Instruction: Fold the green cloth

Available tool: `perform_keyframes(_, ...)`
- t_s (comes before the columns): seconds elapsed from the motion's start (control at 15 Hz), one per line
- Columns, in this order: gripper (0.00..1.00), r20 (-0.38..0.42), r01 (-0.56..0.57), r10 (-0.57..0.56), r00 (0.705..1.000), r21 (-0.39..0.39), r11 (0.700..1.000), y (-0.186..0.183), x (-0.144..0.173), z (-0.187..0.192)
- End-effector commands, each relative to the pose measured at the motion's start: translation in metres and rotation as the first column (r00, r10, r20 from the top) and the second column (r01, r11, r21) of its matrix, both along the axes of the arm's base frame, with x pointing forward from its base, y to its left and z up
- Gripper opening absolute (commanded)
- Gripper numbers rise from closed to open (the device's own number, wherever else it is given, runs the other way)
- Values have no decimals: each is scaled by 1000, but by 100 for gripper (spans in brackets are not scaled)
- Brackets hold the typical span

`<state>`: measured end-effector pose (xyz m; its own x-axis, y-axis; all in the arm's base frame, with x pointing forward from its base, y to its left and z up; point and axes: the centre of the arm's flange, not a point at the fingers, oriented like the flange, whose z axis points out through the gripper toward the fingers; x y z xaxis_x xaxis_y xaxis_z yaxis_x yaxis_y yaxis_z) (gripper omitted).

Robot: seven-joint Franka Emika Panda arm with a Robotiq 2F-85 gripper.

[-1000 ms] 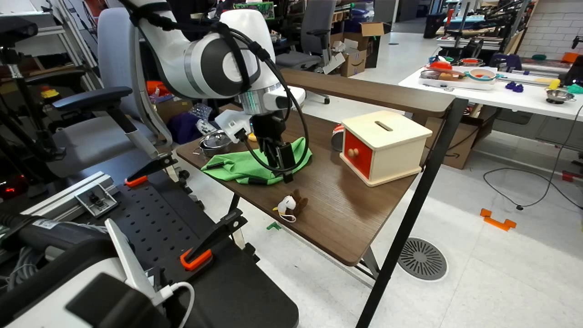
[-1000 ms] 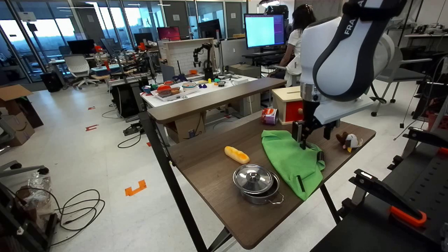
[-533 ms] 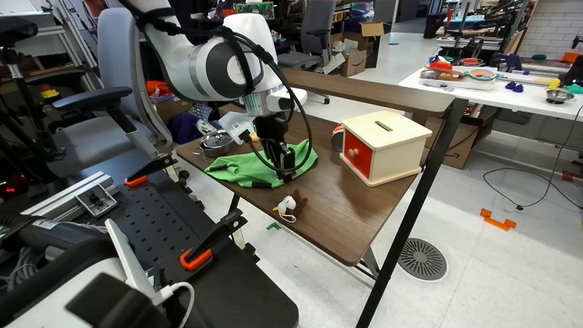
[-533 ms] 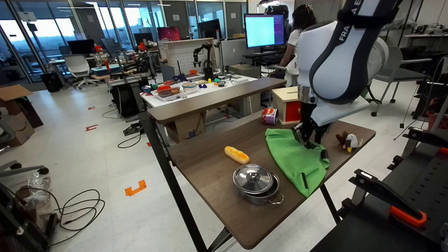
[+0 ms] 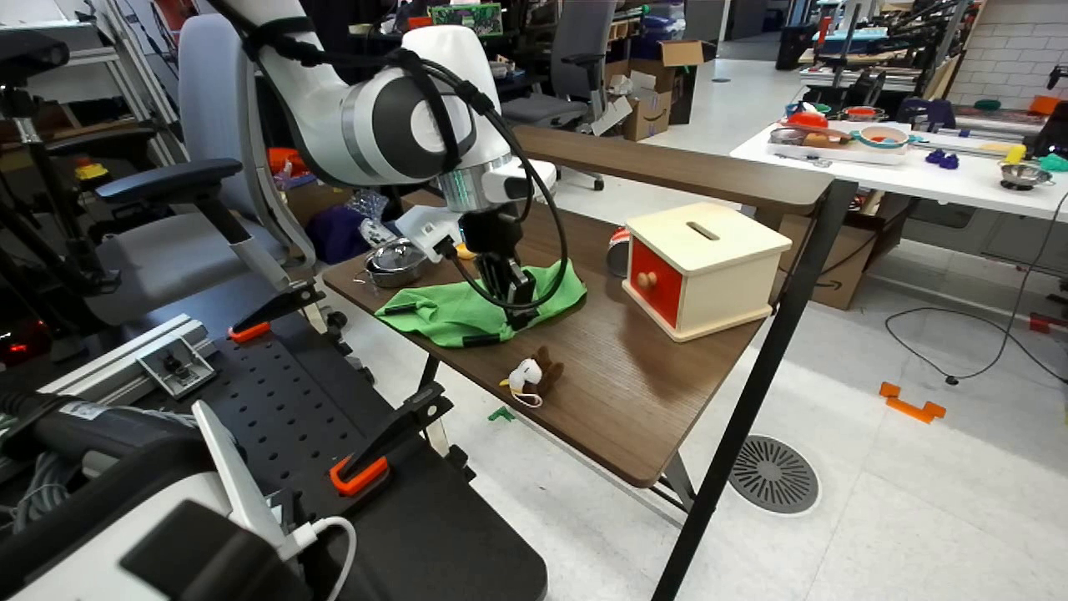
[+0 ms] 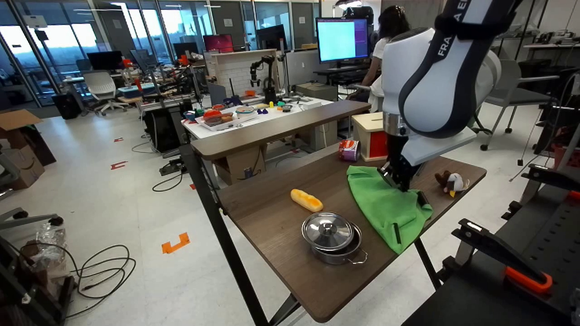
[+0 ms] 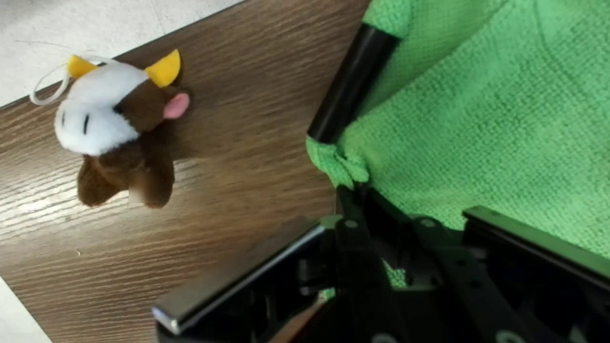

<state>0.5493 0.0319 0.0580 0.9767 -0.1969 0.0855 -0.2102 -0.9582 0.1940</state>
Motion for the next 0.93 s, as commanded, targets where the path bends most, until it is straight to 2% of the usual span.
perform_keyframes(0.0, 35, -16, -29, 29, 999, -18, 999, 5, -4, 0)
perform_keyframes(0.6, 99, 7, -58, 58, 998, -11, 998, 15, -3, 14)
perform_keyframes(0.8, 100, 7, -67, 67, 998, -13, 998, 21, -2, 12)
perform_keyframes(0.87, 95, 5, -69, 69, 998, -15, 998, 22, -2, 12)
